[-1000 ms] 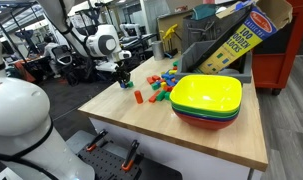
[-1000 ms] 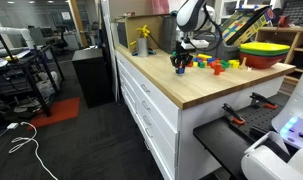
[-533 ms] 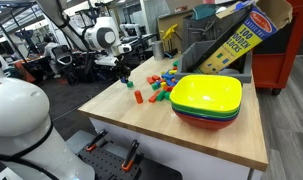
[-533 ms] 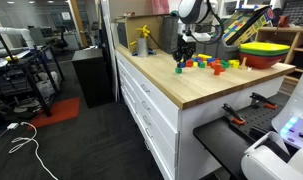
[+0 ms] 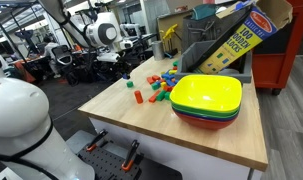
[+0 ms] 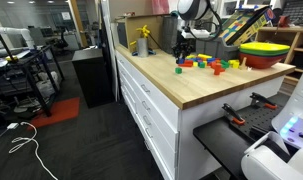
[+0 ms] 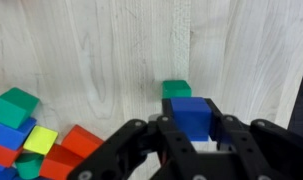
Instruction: Move the blue and green cubes forward, then stack them
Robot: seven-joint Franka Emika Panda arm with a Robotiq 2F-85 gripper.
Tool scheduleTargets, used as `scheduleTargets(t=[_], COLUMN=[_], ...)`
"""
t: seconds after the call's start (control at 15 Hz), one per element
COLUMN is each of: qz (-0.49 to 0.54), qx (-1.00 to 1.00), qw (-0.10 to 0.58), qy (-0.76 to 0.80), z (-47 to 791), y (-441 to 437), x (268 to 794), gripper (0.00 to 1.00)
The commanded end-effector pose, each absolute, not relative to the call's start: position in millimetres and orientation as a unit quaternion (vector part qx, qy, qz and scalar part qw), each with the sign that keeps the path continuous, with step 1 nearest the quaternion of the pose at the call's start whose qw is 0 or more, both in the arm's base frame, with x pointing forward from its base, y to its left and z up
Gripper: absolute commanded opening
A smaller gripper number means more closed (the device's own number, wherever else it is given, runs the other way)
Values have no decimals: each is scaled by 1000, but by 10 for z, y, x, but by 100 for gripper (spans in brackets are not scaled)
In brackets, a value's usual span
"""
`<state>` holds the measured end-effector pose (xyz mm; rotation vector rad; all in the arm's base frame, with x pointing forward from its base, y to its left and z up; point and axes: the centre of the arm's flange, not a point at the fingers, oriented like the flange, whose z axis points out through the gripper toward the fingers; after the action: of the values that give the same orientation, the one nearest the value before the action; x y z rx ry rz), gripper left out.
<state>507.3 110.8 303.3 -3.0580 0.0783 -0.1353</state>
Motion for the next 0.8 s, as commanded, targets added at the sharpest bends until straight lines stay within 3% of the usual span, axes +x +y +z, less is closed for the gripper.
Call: scheduleTargets(t=[0.0,0.73], qz=[-40,-33], qx=[-998,-999], qw=[36,38], qy=[22,12], z=[3075,2861], y=[1039,1127], x=[5165,5215], gripper=[9,9])
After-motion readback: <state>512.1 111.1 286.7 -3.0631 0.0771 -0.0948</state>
